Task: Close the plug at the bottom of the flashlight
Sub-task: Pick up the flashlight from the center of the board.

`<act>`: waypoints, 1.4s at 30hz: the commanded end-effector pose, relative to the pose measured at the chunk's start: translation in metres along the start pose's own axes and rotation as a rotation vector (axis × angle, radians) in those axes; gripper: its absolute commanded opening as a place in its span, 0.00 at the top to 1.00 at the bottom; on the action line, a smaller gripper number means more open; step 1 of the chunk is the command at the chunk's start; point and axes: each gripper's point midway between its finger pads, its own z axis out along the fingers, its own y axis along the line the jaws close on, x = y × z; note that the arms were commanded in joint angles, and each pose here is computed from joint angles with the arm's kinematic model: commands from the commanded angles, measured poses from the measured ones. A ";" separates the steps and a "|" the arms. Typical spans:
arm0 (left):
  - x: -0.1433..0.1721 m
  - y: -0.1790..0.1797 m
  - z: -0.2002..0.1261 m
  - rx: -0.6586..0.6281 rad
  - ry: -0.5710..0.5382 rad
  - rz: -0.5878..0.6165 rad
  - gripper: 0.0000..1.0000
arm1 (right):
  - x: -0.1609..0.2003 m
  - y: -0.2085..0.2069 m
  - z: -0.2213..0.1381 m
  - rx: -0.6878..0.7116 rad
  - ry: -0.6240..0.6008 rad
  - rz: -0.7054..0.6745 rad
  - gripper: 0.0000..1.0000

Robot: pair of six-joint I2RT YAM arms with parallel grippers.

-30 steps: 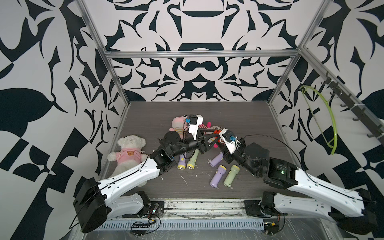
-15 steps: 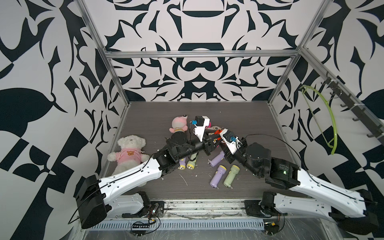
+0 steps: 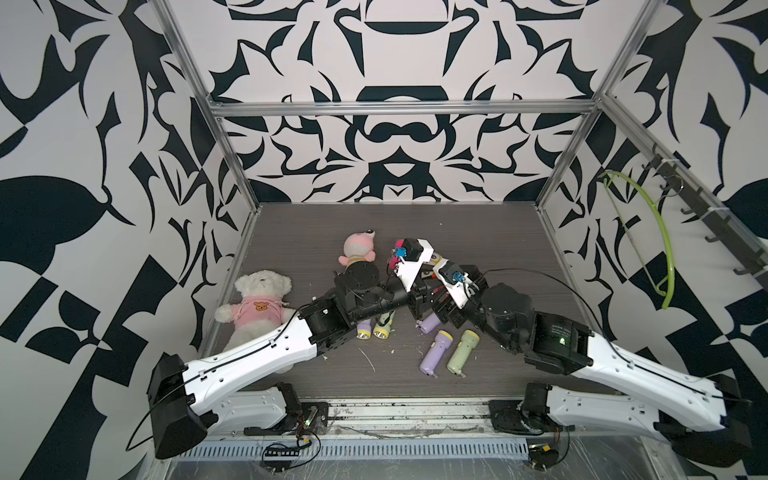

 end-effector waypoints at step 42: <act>-0.024 0.010 -0.029 -0.075 0.022 -0.007 1.00 | -0.008 0.016 -0.008 -0.096 -0.082 0.104 0.81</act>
